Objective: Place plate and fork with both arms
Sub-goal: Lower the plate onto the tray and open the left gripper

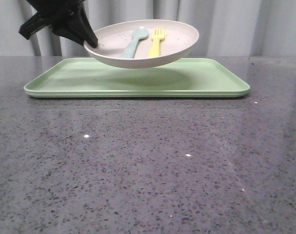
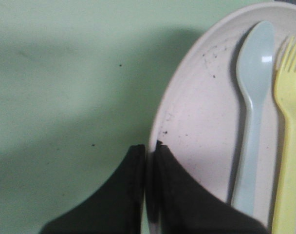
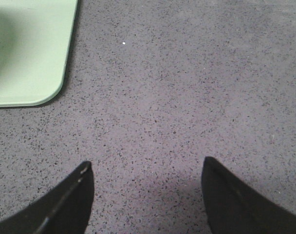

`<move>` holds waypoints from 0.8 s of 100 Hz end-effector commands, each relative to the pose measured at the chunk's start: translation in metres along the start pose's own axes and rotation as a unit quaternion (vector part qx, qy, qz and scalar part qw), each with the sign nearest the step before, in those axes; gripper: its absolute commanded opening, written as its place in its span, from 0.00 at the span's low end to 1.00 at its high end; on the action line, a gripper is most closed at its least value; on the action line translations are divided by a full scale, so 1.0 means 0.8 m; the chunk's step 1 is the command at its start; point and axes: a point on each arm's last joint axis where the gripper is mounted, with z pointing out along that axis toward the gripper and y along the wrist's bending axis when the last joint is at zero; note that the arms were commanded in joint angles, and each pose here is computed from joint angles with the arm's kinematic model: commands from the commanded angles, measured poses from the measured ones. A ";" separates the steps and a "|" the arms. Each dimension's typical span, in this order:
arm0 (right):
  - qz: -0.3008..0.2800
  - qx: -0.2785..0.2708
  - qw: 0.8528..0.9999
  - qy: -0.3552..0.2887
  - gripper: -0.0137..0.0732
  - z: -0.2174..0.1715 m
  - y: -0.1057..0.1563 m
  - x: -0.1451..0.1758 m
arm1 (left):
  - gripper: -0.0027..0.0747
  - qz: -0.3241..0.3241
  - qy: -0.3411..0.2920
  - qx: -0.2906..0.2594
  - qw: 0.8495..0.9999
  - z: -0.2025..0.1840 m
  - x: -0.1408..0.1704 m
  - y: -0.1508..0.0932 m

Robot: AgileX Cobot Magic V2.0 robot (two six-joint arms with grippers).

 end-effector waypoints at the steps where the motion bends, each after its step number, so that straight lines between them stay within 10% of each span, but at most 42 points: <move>1: -0.005 -0.003 0.999 -0.049 0.71 -0.007 0.001 -0.019 | 0.01 -0.018 -0.073 0.040 0.996 -0.027 -0.020 -0.031; 80: -0.005 -0.003 0.999 -0.049 0.70 -0.007 0.001 -0.019 | 0.04 -0.024 -0.046 0.011 0.999 0.016 -0.014 -0.009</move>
